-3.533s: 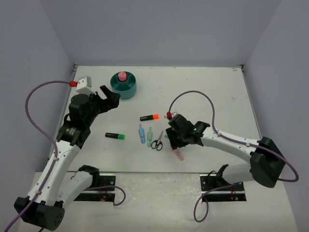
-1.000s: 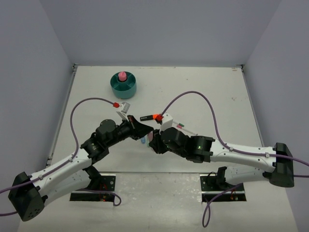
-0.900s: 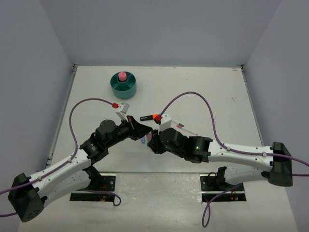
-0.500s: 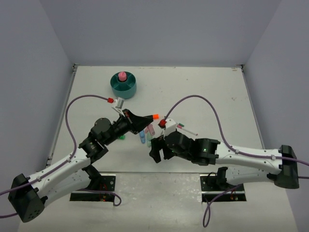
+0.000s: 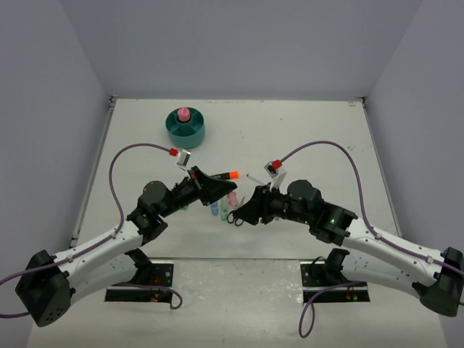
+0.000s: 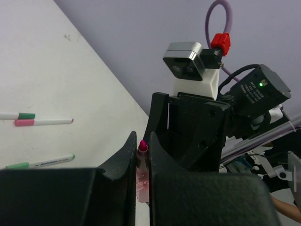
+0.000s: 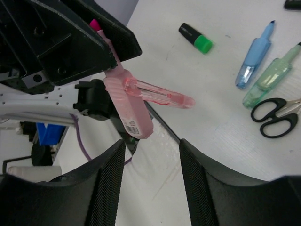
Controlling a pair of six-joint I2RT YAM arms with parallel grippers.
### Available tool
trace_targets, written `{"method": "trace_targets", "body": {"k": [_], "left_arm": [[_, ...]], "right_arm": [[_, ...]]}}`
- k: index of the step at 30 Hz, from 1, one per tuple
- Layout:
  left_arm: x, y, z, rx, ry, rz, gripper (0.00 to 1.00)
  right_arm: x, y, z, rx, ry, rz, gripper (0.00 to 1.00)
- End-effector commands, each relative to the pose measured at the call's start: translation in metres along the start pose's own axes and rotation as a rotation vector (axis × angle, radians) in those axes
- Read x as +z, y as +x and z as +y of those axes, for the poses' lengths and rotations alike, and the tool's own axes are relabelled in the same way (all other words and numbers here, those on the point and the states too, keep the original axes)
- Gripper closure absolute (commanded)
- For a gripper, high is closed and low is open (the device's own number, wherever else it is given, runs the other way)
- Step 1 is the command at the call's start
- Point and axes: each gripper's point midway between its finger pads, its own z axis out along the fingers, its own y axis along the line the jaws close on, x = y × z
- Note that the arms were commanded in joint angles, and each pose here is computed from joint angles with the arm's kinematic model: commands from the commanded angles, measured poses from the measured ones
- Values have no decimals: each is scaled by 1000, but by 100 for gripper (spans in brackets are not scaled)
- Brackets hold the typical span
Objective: Sort the stationery into containers
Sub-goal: Pick up the pen from the center of the board, then close the pen cap on the pen.
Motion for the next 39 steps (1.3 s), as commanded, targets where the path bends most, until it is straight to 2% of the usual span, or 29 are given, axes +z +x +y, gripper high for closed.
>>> {"method": "trace_targets", "body": {"k": [1,14,16,17,19,20,24,25,26,28,29,32,34,36,39], "left_arm": [[-1,-9,-21,2,100,-34,100],[-1,7,-19,-26,127,14,100],[-2,8,-20,-23,131,17,100],[-2,9,-19,-20,131,21,100],[-3,11,-16,-15,120,28,100],[-3,11,-16,-9,118,28,100],[-1,9,-13,20,87,36,100],[1,5,-17,36,94,28,96],[3,1,-21,49,93,30,84],[5,-6,-18,104,44,39,73],[7,-12,-22,132,38,29,64],[8,-32,-32,206,10,-2,24],[8,-48,-39,265,-19,-31,6],[3,-56,-35,293,-75,-50,0],[-3,-65,-27,344,-141,-78,0]], "right_arm": [[2,-12,32,19,-144,-13,51],[11,-46,43,45,-175,-87,54],[12,-50,44,44,-174,-94,57],[13,-51,44,44,-173,-97,62],[14,-51,44,42,-176,-93,84],[15,-50,43,43,-177,-90,91],[16,-44,40,42,-184,-81,99],[16,-42,39,38,-183,-77,100],[16,-39,37,28,-186,-69,100],[15,-39,37,10,-194,-73,100],[15,-38,37,3,-198,-72,100],[14,-36,37,-20,-206,-73,100],[12,-34,38,-36,-217,-69,100],[10,-30,41,-70,-245,-51,100],[4,-24,51,-127,-314,-25,100]]}}
